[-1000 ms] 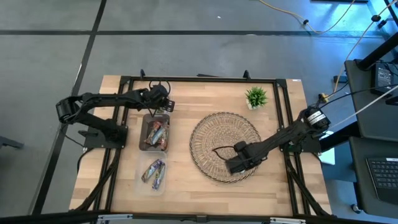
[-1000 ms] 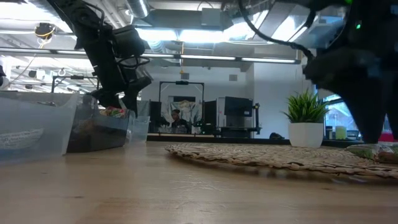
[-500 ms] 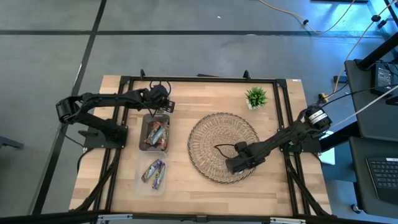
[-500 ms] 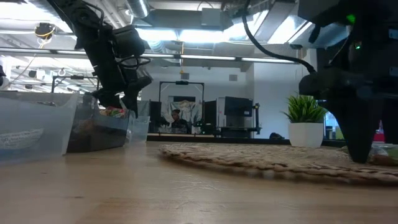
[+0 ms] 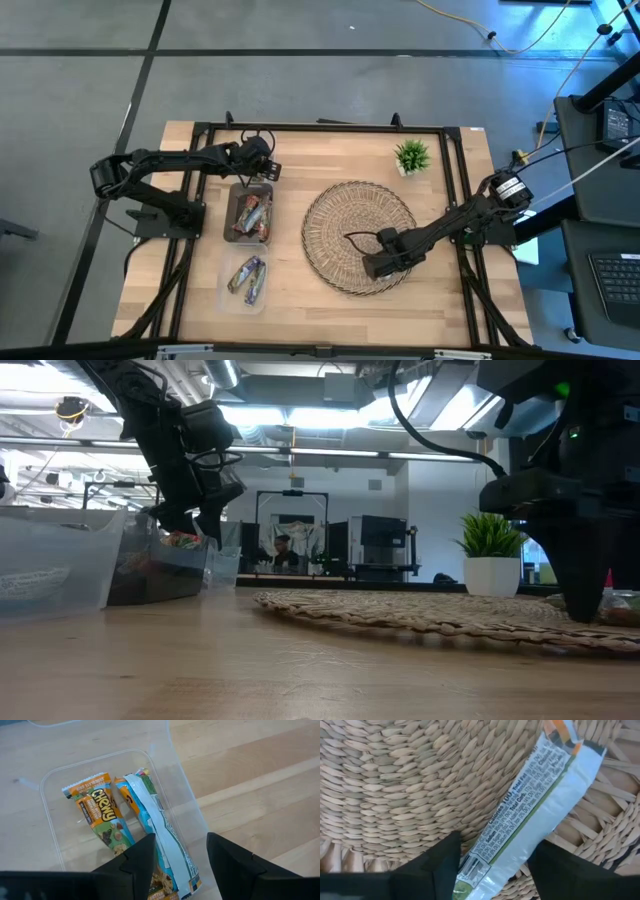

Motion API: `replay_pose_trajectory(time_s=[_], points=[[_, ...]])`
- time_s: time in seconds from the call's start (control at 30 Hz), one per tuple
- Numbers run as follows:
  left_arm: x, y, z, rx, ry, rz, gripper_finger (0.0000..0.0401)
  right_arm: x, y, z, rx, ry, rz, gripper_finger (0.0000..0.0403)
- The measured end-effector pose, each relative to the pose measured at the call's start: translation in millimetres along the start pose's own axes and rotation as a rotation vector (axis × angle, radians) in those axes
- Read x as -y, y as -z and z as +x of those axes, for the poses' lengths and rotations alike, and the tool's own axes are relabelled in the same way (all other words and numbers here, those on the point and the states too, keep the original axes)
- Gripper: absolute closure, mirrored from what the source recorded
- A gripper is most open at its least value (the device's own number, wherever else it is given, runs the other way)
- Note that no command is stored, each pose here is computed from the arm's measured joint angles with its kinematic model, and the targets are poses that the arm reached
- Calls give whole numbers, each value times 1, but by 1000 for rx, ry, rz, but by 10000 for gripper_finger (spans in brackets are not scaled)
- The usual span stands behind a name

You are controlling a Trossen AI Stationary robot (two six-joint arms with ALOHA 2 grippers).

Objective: Pick and place Granola Bars by type
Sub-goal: Put the yellow granola bar into the top transparent bin

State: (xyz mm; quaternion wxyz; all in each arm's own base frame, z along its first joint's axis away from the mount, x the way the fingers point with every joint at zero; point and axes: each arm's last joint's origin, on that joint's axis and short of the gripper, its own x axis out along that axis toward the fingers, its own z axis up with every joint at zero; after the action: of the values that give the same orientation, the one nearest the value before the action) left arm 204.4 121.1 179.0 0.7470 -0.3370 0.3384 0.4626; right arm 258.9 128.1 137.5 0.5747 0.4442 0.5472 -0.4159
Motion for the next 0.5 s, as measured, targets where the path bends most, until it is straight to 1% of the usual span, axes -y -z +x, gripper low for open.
replay_pose_trajectory(time_s=[0.2, 0.37, 0.5], points=[[0, 0, 0, 0, 0, 0, 228, 0, 0, 0, 2, 6, -3, 232], [0, 0, 0, 1, 0, 3, 231, 1, 0, 0, 11, 10, -17, 259], [2, -3, -6, 37, 36, 60, 231, 1, 0, -2, 14, 7, -25, 272]])
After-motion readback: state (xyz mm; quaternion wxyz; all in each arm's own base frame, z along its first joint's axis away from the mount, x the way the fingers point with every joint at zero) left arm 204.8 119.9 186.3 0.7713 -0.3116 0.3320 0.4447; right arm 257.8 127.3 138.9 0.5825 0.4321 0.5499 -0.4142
